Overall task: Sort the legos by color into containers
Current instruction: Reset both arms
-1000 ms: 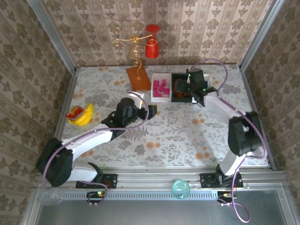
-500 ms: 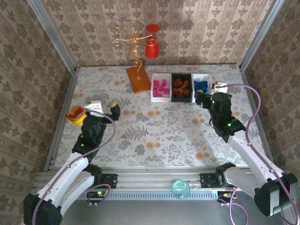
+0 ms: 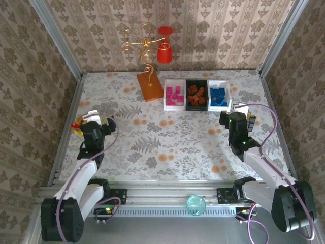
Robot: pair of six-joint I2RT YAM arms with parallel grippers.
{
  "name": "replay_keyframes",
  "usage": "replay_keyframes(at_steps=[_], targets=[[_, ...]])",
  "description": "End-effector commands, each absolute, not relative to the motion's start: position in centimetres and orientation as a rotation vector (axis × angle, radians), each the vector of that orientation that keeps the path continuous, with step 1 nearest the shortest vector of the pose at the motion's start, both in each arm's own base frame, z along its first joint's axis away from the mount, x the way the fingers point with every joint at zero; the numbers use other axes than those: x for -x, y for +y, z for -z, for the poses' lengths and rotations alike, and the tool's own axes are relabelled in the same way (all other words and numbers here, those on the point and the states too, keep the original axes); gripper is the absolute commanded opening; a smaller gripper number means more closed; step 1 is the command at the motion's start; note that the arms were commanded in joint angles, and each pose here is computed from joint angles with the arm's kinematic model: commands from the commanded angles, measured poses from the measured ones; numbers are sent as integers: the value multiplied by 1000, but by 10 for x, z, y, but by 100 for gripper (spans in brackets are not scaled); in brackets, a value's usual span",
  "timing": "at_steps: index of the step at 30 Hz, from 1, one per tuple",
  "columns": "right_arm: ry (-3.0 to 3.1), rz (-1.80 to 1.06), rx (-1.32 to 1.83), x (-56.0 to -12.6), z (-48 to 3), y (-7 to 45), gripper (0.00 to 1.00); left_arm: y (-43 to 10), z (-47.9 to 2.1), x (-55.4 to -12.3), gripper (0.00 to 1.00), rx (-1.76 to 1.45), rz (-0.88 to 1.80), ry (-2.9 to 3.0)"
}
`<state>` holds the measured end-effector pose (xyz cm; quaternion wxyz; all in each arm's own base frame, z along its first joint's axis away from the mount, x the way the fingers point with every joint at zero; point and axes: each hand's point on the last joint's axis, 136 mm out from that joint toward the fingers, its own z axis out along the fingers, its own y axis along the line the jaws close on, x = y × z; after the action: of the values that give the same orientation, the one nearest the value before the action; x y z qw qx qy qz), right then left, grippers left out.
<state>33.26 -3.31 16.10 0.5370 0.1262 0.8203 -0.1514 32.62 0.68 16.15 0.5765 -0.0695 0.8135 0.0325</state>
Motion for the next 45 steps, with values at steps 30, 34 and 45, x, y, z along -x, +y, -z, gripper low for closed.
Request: replay_keyframes(at_steps=[30,34,45], targets=[[1896,146,-151,-396,-100,-18,100,3,-101,-395,100,-51,-227,1856],[1899,145,-151,-396,-100,-18,100,3,-101,-395,100,-50,-227,1855],[1897,148,-151,-396,-100,-18,100,3,-101,-395,100,-52,-227,1855]])
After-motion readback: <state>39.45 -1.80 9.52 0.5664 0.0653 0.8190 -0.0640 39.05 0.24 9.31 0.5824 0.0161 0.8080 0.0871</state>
